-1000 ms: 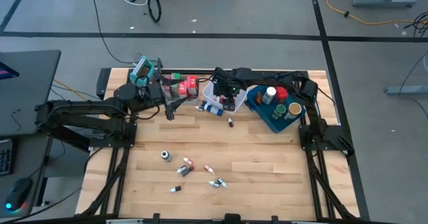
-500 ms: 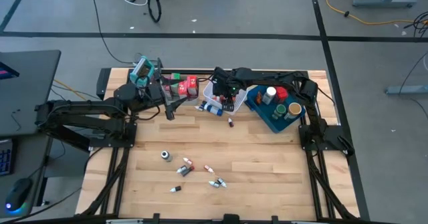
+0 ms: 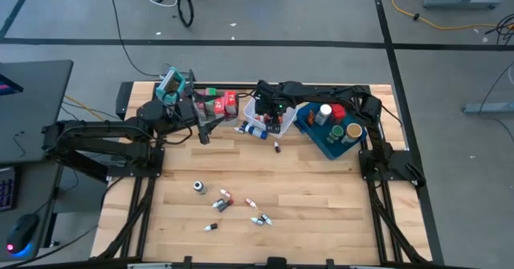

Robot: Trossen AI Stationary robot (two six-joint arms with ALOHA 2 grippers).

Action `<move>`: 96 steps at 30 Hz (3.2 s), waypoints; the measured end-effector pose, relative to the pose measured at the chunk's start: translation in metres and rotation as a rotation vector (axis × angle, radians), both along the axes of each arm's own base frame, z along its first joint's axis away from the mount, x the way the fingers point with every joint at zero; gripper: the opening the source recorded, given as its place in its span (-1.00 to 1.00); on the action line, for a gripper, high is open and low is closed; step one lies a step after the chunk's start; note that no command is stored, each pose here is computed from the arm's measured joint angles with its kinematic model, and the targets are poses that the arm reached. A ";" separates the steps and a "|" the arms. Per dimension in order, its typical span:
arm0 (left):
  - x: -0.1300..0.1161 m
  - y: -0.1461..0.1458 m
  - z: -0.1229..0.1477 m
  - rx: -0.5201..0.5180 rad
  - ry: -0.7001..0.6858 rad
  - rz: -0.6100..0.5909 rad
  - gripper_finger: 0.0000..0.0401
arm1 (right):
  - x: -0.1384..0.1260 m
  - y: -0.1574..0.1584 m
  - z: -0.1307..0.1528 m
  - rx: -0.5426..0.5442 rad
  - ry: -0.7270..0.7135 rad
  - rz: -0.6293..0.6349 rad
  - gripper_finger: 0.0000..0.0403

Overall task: Pick & Place Kitchen Items
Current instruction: Put the large orange food coloring bottle into the white bin

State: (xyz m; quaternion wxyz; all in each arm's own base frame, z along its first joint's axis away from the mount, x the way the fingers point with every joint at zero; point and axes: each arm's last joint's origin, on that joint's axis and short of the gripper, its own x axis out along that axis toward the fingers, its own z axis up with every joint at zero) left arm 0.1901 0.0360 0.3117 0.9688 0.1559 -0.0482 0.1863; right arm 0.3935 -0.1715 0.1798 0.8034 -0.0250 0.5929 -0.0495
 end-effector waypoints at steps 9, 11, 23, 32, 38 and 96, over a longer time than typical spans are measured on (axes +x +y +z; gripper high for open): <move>0.000 0.000 0.000 0.000 0.000 0.000 0.58 | 0.000 0.000 0.000 0.000 0.000 0.000 0.25; 0.000 0.000 0.000 0.000 0.000 0.000 0.58 | 0.000 0.000 0.000 0.000 0.000 0.000 0.25; 0.000 0.000 0.000 0.000 0.000 0.000 0.58 | 0.004 0.011 0.000 0.082 -0.030 -0.030 0.25; 0.000 0.000 0.000 0.000 0.000 0.000 0.58 | 0.015 0.041 0.000 0.090 -0.028 0.014 0.25; 0.000 0.000 0.000 0.000 0.000 0.000 0.58 | 0.017 0.047 0.000 -0.049 0.020 0.046 0.25; 0.000 0.000 -0.001 -0.025 -0.001 -0.008 0.58 | -0.037 0.051 0.134 0.087 -0.356 0.226 -0.27</move>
